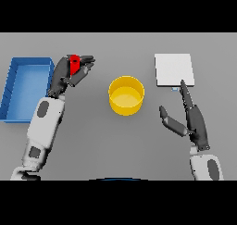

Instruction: Pick up the red beaker and tilt it to pour out 1 green nut into yellow bowl. Pick up the yellow bowl and place it on the metallic measuring scale.

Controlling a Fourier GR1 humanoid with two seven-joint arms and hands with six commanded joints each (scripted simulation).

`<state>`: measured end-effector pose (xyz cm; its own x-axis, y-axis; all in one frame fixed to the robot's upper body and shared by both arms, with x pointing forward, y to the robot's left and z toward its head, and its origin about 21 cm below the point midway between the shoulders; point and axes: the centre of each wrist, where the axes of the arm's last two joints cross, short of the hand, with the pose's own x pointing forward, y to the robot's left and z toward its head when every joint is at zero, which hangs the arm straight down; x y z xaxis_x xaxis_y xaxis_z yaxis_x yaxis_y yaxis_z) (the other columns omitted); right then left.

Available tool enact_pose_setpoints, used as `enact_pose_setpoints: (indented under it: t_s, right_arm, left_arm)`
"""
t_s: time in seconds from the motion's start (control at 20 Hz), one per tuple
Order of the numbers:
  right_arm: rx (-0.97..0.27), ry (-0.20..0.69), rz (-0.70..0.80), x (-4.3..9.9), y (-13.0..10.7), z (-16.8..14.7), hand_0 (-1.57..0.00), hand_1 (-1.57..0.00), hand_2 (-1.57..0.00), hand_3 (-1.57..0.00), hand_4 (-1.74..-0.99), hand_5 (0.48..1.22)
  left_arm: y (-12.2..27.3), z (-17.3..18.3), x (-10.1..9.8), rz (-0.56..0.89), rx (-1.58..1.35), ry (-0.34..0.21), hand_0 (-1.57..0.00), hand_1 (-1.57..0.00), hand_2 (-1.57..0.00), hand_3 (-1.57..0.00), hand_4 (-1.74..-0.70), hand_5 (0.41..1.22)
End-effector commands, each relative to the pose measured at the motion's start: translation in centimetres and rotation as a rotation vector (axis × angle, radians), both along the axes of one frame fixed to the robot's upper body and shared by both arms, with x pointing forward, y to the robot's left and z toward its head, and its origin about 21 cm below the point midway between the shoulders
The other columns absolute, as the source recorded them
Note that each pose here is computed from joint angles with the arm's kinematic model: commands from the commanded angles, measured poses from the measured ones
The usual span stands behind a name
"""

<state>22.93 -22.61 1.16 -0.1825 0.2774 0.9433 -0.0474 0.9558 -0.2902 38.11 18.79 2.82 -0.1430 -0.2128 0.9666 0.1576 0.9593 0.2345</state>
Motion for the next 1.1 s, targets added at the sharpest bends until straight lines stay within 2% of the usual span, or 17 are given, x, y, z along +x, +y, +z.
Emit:
enact_pose_setpoints:
  t_s: [0.0,0.15,0.25,0.5,0.65,0.9,0.95,1.05]
  right_arm:
    - [0.006,-0.01,0.002,0.0,0.0,0.1,0.0,0.0,0.0,0.0,-1.219,0.661]
    - [-0.007,-0.011,0.001,0.0,0.0,0.1,0.0,0.0,0.0,0.0,-1.21,0.664]
    - [-0.001,0.005,-0.008,-0.1,-0.1,0.0,0.0,0.0,0.0,0.0,-1.199,0.658]
    - [-0.006,0.017,0.002,-0.1,0.1,0.3,0.0,0.0,0.0,0.0,-1.178,0.663]
    - [0.013,0.019,0.012,-0.6,0.4,0.2,0.0,0.0,0.0,0.0,-1.182,0.668]
    - [0.025,0.033,0.005,-0.3,0.4,0.5,0.0,0.0,0.0,0.0,-1.187,0.676]
    - [0.023,0.034,0.003,-0.4,0.3,0.5,0.0,0.0,0.0,0.0,-1.191,0.675]
    - [0.033,0.047,-0.001,-0.4,0.3,0.3,0.0,0.0,0.0,0.0,-1.191,0.675]
  left_arm:
    - [0.0,0.2,0.1,-0.004,0.018,-0.002,-1.56,-1.56,-1.56,-1.55,-1.72,1.138]
    - [0.0,1.8,0.6,-0.034,0.142,-0.036,-1.56,-1.56,-1.56,-1.56,-1.73,1.134]
    - [-0.1,2.5,0.7,-0.062,0.272,-0.032,-1.56,-1.57,-1.57,-1.56,-1.73,1.124]
    - [-2.1,4.8,1.4,-0.166,0.61,-0.064,-1.57,-1.57,-1.57,-1.57,-1.74,1.129]
    - [-3.8,6.2,1.8,-0.225,0.795,-0.109,-1.57,-1.57,-1.57,-1.57,-1.74,1.147]
    - [-6.7,6.9,1.9,-0.312,1.163,-0.165,-1.57,-1.57,-1.57,-1.57,-1.74,1.197]
    - [-7.0,6.8,1.9,-0.332,1.235,-0.163,-1.57,-1.57,-1.57,-1.57,-1.69,1.202]
    - [-7.8,7.6,2.4,-0.368,1.364,-0.185,-1.57,-1.57,-1.57,-1.44,-1.7,1.209]
